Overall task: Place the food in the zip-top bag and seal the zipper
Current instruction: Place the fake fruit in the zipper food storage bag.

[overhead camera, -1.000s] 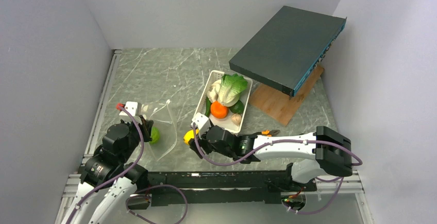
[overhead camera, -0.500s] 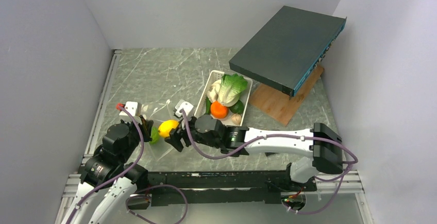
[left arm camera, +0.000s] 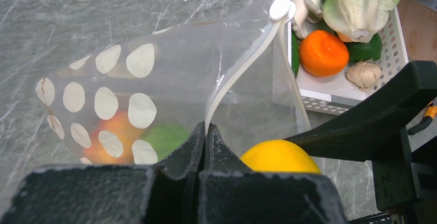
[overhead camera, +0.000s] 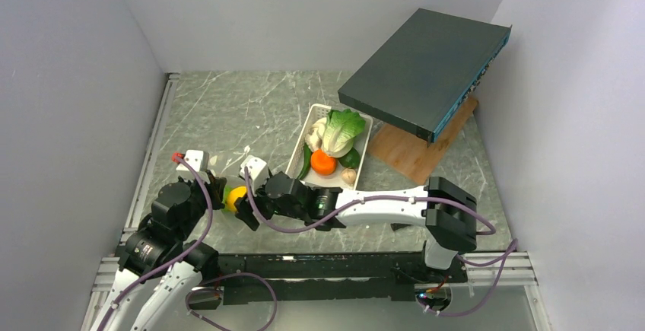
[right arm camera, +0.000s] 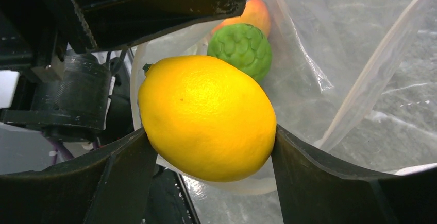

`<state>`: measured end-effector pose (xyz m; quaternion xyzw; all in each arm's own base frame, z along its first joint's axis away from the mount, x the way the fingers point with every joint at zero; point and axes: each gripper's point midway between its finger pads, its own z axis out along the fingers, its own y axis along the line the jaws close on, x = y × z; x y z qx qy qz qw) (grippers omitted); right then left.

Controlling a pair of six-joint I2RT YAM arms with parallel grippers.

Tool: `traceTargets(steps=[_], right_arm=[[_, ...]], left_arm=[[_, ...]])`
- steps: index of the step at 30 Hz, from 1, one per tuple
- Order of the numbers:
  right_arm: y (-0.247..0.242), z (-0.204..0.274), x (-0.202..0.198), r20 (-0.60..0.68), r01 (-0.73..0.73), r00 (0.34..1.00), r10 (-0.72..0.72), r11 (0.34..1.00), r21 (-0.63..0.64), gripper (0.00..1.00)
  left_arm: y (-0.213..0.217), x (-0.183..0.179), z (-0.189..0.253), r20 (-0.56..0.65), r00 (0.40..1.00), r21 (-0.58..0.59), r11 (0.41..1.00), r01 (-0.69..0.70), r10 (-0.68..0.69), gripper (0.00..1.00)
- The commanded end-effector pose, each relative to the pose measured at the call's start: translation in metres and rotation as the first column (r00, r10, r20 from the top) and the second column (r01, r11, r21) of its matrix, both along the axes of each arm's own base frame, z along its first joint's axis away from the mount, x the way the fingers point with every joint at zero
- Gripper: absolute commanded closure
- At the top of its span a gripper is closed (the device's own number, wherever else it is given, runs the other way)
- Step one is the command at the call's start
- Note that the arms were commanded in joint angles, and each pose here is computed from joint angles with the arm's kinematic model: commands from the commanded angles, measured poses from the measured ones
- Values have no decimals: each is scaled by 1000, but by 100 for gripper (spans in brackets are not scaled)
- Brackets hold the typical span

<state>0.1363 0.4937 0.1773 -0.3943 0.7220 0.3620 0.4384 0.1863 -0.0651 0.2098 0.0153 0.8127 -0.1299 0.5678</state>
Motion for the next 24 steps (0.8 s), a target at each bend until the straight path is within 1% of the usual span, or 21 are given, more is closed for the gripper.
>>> traceTargets(steps=[1, 2, 4, 8, 13, 16, 18, 20, 21, 22, 24], right_arm=[[12, 34, 9, 16, 48, 999, -50, 997, 66, 18], [11, 35, 11, 19, 57, 998, -58, 996, 70, 13], [9, 34, 14, 28, 69, 997, -71, 995, 76, 8], [7, 34, 20, 29, 107, 994, -109, 993, 51, 5], [-3, 50, 19, 25, 128, 991, -130, 989, 69, 6], [-19, 60, 25, -8, 204, 979, -203, 977, 61, 9], [-35, 57, 31, -59, 303, 952, -301, 952, 40, 11], [-47, 46, 34, -144, 399, 909, -390, 916, 36, 13], [-48, 39, 32, -197, 424, 892, -407, 905, 47, 13], [-44, 34, 27, -230, 412, 893, -387, 909, 69, 15], [-37, 23, 23, -249, 401, 895, -371, 912, 83, 16]], left_arm=[[-3, 3, 14, 44, 999, -27, 1000, 2, -1, 100], [-3, 3, 15, 46, 999, -28, 1000, 4, -2, 100], [-4, 3, 15, 45, 999, -27, 1000, 12, -11, 100], [-3, 3, 16, 51, 999, -29, 1000, 6, -4, 100], [-2, 3, 15, 44, 999, -32, 999, -3, 4, 100], [4, 4, 11, 19, 998, -40, 998, -53, 54, 100], [10, 1, 12, -14, 996, -50, 994, -94, 93, 100], [14, -1, 17, -36, 990, -79, 987, -138, 136, 100], [13, -1, 19, -45, 989, -93, 985, -145, 142, 100], [11, -1, 20, -54, 989, -112, 983, -143, 138, 100], [3, -2, 21, -72, 990, -150, 980, -129, 119, 100]])
